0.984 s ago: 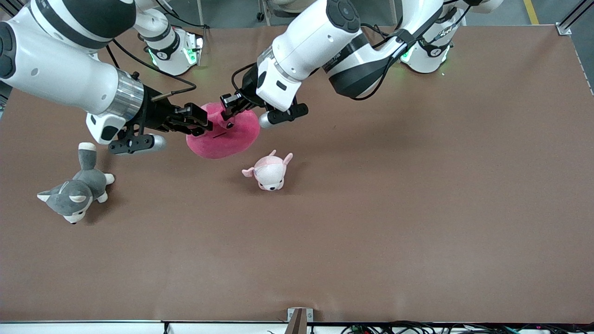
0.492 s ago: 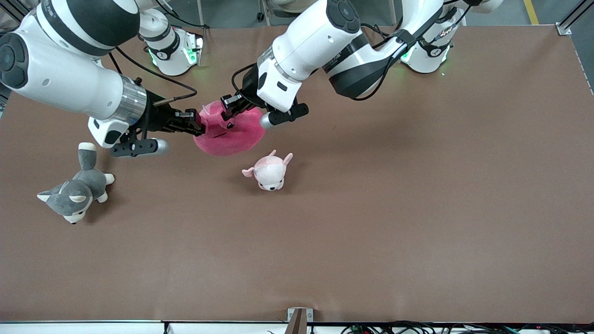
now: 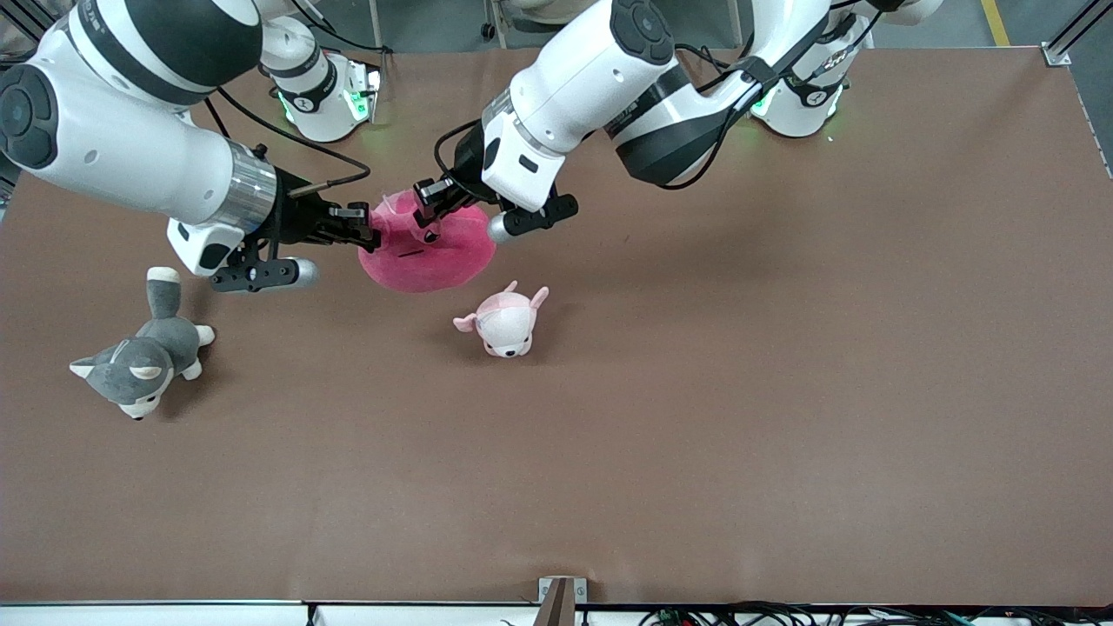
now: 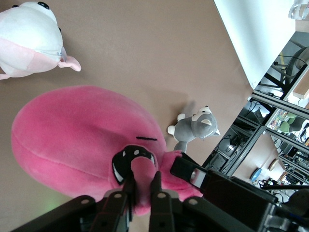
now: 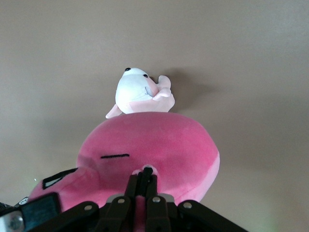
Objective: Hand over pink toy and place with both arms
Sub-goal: 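Close the right gripper on the pink plush held by the left gripper, then open the left gripper and withdraw it while the right gripper holds the plush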
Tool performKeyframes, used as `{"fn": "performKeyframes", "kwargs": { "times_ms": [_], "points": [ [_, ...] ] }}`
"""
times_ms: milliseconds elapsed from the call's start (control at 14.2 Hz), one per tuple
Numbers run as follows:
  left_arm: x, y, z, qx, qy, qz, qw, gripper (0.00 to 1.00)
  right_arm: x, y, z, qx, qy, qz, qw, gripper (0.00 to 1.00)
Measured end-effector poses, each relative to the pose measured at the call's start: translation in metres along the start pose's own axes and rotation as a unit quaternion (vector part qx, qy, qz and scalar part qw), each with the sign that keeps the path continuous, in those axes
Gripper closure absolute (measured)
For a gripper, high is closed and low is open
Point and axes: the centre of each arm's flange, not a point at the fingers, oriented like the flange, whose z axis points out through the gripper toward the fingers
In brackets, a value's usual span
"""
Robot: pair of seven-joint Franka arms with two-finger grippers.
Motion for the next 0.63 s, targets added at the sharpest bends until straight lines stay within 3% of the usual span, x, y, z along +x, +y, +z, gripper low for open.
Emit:
{"fn": "performKeyframes", "kwargs": {
  "times_ms": [422,562,632],
  "points": [
    [0.026,-0.012,0.003,0.048,0.018,-0.006,0.999,0.19,-0.004,0.004,0.001,-0.008,-0.020,0.002,1.000,0.90],
    [0.044,-0.019,-0.005,0.091,0.040,-0.001,0.995,0.01,-0.004,0.004,0.000,-0.007,-0.019,0.001,1.000,0.90],
    [0.058,-0.025,-0.018,0.127,0.061,0.005,0.990,0.00,-0.005,0.003,-0.001,-0.007,-0.019,0.001,1.000,0.90]
  ]
}}
